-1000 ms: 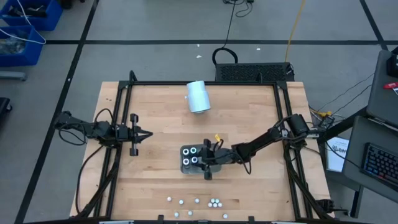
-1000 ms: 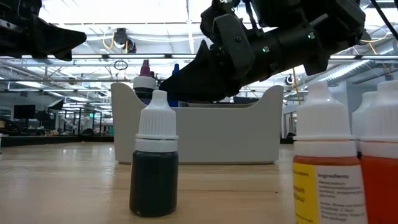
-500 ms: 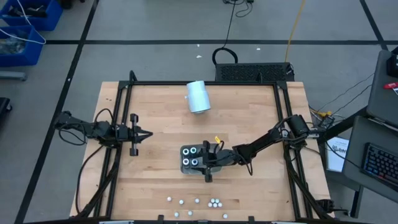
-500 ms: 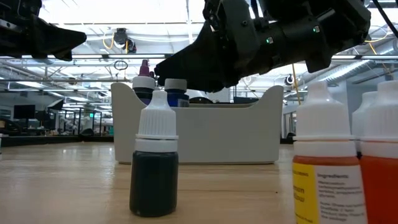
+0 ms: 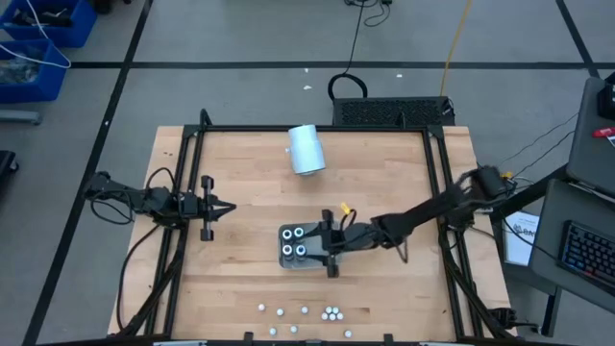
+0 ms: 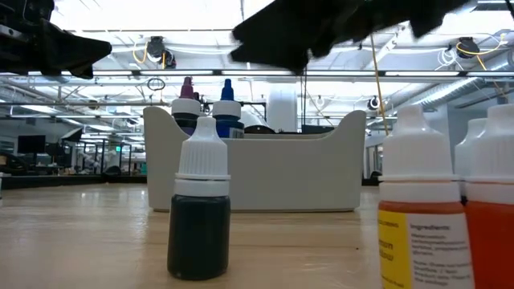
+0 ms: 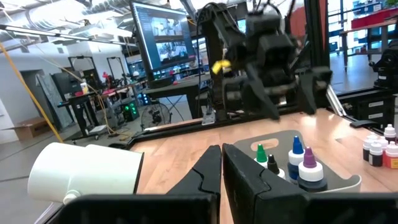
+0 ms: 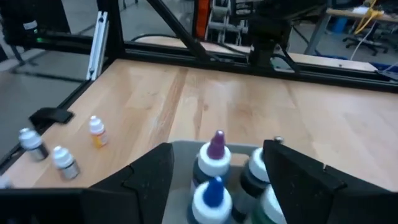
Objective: Pick & Place food coloring
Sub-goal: Put the small yellow food coloring into the gray bin
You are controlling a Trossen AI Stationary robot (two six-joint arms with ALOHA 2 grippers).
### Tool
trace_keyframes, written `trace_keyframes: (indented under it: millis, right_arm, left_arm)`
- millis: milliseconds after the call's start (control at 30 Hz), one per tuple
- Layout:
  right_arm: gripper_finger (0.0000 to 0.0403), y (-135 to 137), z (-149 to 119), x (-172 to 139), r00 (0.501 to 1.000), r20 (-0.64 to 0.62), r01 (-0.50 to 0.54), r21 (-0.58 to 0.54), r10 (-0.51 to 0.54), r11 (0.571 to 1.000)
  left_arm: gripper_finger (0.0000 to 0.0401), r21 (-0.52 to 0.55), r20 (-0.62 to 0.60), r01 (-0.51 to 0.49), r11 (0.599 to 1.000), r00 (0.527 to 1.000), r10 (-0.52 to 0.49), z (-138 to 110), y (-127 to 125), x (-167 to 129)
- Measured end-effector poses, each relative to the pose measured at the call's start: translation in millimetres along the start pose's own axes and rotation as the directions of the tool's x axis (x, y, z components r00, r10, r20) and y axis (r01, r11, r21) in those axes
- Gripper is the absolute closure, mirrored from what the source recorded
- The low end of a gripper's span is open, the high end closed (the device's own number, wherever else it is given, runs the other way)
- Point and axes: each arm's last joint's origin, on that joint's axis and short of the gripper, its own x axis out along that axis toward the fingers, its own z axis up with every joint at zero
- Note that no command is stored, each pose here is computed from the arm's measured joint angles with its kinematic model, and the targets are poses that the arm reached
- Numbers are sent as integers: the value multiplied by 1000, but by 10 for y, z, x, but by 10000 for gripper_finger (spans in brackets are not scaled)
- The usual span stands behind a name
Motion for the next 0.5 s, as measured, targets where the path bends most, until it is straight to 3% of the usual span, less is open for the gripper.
trace_keyframes:
  millis: [133,267,500]
  right_arm:
    - [176,-87,244,-371,1000,-30,1,-47,-2,999]
    - [211,-182,223,-761,1000,20,5,-80,-4,997]
    - [344,-375,-11,-1376,985,174,23,0,-23,1000]
  left_arm:
    - [377,0,-1,0,1000,1000,0,-1,0,0]
    - [377,1,-1,0,1000,1000,0,-1,0,0]
    - [377,4,0,0,1000,1000,0,0,0,0]
